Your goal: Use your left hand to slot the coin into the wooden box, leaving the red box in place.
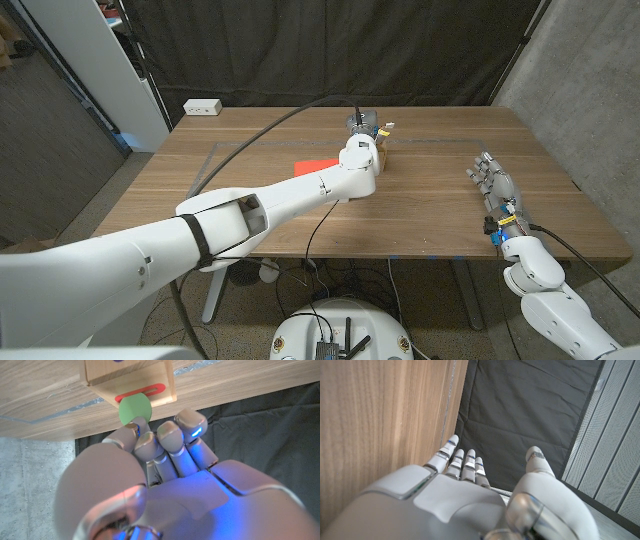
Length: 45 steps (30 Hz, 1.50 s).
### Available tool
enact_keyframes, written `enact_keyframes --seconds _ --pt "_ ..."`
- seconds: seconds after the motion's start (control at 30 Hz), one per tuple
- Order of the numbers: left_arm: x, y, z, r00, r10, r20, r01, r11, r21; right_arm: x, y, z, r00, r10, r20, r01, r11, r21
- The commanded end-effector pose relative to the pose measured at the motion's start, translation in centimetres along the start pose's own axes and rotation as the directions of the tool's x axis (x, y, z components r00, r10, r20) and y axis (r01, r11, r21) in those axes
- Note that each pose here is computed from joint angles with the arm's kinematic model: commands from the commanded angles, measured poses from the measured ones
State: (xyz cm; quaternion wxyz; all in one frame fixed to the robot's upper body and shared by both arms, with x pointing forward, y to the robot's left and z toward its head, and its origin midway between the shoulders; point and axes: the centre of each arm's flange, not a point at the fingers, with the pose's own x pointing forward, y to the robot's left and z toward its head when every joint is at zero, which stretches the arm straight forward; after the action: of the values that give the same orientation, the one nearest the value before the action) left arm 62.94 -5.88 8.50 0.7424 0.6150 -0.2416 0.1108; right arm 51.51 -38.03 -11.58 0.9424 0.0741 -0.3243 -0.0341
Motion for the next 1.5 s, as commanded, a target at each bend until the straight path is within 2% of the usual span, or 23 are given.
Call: enact_keyframes --seconds 0.03,0.4,0.63,1.17,1.5 --pt "-0.3 -0.4 -0.3 1.0 -0.008 -0.018 0.008 1.0 0.003 0.0 0.0 -0.3 1.0 0.004 -0.009 -0.004 1.0 0.004" --pt "-0.3 -0.8 -0.3 1.0 -0.018 -0.026 0.018 0.999 0.027 0.1 0.0 -0.6 1.0 0.009 -0.017 -0.009 1.0 0.008" --pt "-0.2 -1.3 -0.2 0.999 -0.032 -0.013 0.033 0.999 0.034 0.2 -0.1 -0.6 1.0 0.01 -0.02 -0.01 1.0 0.009" --pt "0.2 -2.4 0.1 0.997 -0.072 -0.032 0.074 0.996 0.058 0.4 -0.3 -0.7 1.0 0.013 -0.021 -0.013 1.0 0.008" --pt "0.0 -2.2 0.0 0.996 -0.079 -0.043 0.081 0.996 0.048 0.1 -0.4 -0.5 1.0 0.007 -0.013 -0.007 1.0 0.006"
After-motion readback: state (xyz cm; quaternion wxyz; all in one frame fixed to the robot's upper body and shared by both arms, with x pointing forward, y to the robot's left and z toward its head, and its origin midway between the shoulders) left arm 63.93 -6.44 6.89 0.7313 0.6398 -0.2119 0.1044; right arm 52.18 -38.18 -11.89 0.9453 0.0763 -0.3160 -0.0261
